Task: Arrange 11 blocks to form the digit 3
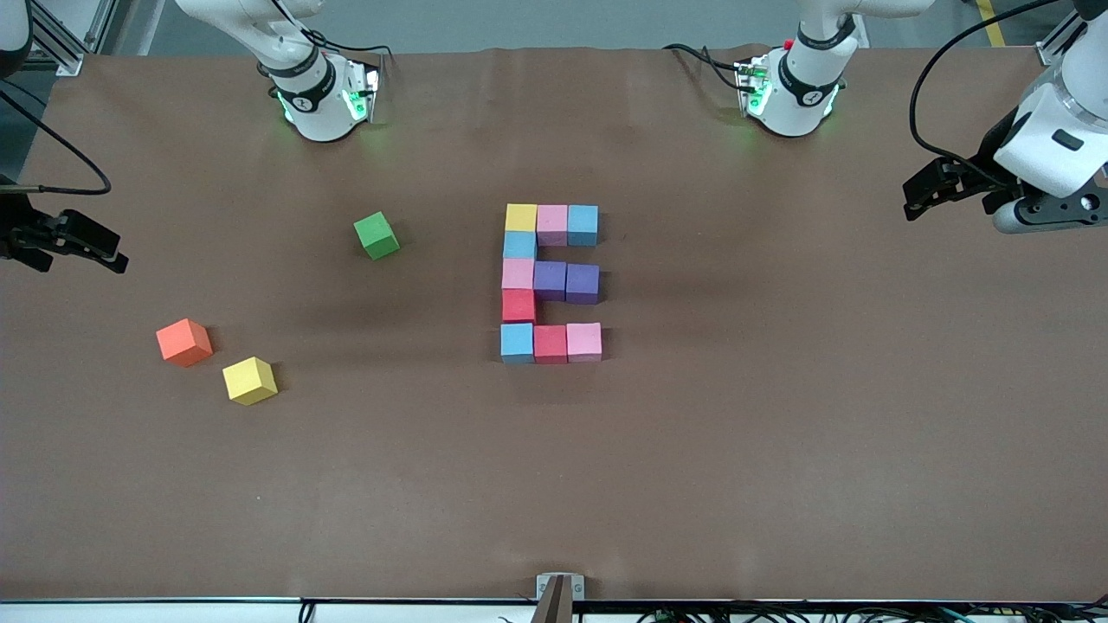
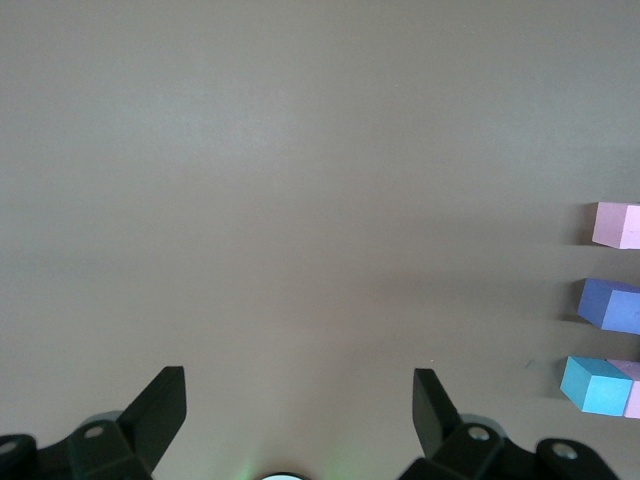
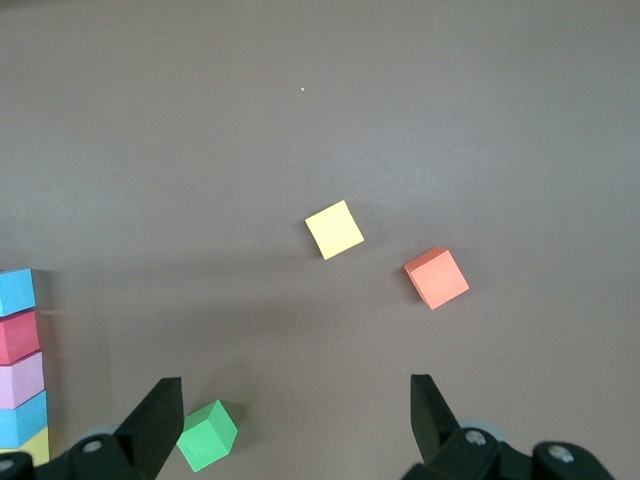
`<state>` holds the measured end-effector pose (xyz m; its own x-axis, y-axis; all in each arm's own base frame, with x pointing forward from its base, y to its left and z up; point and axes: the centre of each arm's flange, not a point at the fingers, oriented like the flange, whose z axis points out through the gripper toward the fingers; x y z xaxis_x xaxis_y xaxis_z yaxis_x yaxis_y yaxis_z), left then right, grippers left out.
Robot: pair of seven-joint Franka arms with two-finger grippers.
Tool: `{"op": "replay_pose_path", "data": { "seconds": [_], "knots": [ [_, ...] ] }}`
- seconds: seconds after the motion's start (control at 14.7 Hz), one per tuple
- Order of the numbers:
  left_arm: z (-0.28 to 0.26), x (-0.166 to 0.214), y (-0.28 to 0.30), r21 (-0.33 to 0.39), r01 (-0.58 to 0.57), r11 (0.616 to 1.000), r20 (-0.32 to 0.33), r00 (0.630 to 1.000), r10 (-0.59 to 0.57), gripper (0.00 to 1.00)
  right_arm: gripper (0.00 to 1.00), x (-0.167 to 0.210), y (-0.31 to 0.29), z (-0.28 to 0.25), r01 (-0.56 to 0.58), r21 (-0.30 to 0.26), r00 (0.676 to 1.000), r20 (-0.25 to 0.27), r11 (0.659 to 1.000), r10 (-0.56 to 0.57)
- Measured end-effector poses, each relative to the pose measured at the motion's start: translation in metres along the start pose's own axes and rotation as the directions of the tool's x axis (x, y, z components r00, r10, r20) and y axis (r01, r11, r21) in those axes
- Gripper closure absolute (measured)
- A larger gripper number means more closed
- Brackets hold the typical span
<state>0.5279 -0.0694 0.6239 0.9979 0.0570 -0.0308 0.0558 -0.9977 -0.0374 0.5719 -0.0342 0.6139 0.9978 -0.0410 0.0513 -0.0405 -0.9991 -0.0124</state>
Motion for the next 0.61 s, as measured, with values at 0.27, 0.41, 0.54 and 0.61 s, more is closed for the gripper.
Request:
{"op": "replay_pose_path", "data": {
  "seconds": [0.27, 0.41, 0.54, 0.61],
  "knots": [
    [-0.005, -0.001, 0.000, -0.001, 0.000, 1.000, -0.006, 1.000, 0.000, 0.00, 0.00, 0.000, 0.000, 0.000, 0.000, 0.000, 1.000, 0.000, 1.000, 0.000],
    [-0.005, -0.004, 0.003, 0.003, -0.007, 1.000, 0.012, 1.000, 0.007, 0.00, 0.00, 0.000, 0.000, 0.000, 0.000, 0.000, 1.000, -0.001, 1.000, 0.000],
    [-0.007, -0.009, 0.014, 0.009, -0.023, 1.000, 0.028, 0.999, 0.023, 0.00, 0.00, 0.000, 0.000, 0.000, -0.001, 0.000, 1.000, -0.001, 1.000, 0.001],
    [-0.009, -0.011, 0.018, 0.009, -0.029, 1.000, 0.027, 0.999, 0.029, 0.00, 0.00, 0.000, 0.000, 0.000, -0.001, 0.000, 1.000, -0.001, 1.000, 0.001]
  ]
}}
